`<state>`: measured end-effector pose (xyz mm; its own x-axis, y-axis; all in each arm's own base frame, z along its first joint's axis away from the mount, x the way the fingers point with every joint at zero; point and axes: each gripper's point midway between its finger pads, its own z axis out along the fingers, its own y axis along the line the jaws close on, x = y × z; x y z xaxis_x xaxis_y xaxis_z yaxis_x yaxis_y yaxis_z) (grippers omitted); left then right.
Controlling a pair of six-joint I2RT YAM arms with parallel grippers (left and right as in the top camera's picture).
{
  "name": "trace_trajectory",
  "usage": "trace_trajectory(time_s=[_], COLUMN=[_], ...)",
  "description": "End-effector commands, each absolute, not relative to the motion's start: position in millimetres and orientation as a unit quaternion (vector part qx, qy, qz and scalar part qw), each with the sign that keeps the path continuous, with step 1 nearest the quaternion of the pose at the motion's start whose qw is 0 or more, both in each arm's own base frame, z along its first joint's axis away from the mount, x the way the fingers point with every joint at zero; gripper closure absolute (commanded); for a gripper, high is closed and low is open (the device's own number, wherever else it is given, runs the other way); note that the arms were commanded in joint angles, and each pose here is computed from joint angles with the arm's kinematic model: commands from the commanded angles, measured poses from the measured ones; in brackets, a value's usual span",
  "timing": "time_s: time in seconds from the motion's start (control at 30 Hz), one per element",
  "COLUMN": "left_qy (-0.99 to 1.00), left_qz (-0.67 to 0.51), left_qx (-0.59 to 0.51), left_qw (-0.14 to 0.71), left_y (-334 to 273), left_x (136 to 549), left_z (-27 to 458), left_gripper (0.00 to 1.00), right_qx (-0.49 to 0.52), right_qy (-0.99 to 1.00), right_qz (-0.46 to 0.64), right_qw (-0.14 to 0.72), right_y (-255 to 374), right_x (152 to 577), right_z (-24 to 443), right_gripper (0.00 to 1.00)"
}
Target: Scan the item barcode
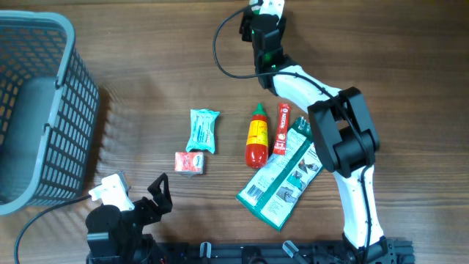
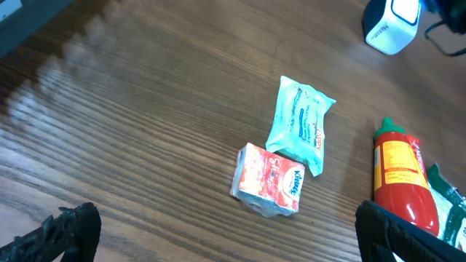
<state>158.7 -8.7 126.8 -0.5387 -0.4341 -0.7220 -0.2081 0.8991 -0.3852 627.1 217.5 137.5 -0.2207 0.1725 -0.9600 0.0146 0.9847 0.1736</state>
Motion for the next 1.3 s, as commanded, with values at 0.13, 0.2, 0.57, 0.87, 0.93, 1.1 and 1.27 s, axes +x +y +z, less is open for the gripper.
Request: trace_trajectory(time_s=[0.13,0.2,0.57,0.87,0.93,1.1,1.27], left_qy=[0.866,0.866,0.866,0.866,0.866,0.866,0.866], left_qz=[-0.135,-0.135,-0.136,-0.135,-0.135,-0.135,-0.135], left_qx=[-0.182,-0.182,-0.182,-0.182,-0.182,-0.182,-0.182], left_qw=[0.446,0.446,0.446,0.446,0.446,0.446,0.446], left_y=[-11,-11,-11,-11,-11,-11,-11], left_x=[159,159,159,159,159,159,159], left_z=[129,129,129,129,129,129,129], left_gripper=[0.0,0.0,0.0,0.0,0.0,0.0,0.0], right_qx=[0.054,0.055,0.126,0.311,0.364,0.48,0.577], right_qy=[0.768,0.77,0.769,0.803,0.807,0.8,0.763], right_qz=[0.075,0.072,-0.03,-0.117,-0.13,-0.109,-0.036], right_qw=[0.634,0.632,0.626,0.494,0.446,0.343,0.29], right_y=[221,220,159,-21,-68,-161,-246], right_x=[634,634,624,568,549,505,465], right_z=[150,149,188,201,180,135,112], right_gripper=[0.45,0.45,0.45,0.47,0.44,0.42,0.42])
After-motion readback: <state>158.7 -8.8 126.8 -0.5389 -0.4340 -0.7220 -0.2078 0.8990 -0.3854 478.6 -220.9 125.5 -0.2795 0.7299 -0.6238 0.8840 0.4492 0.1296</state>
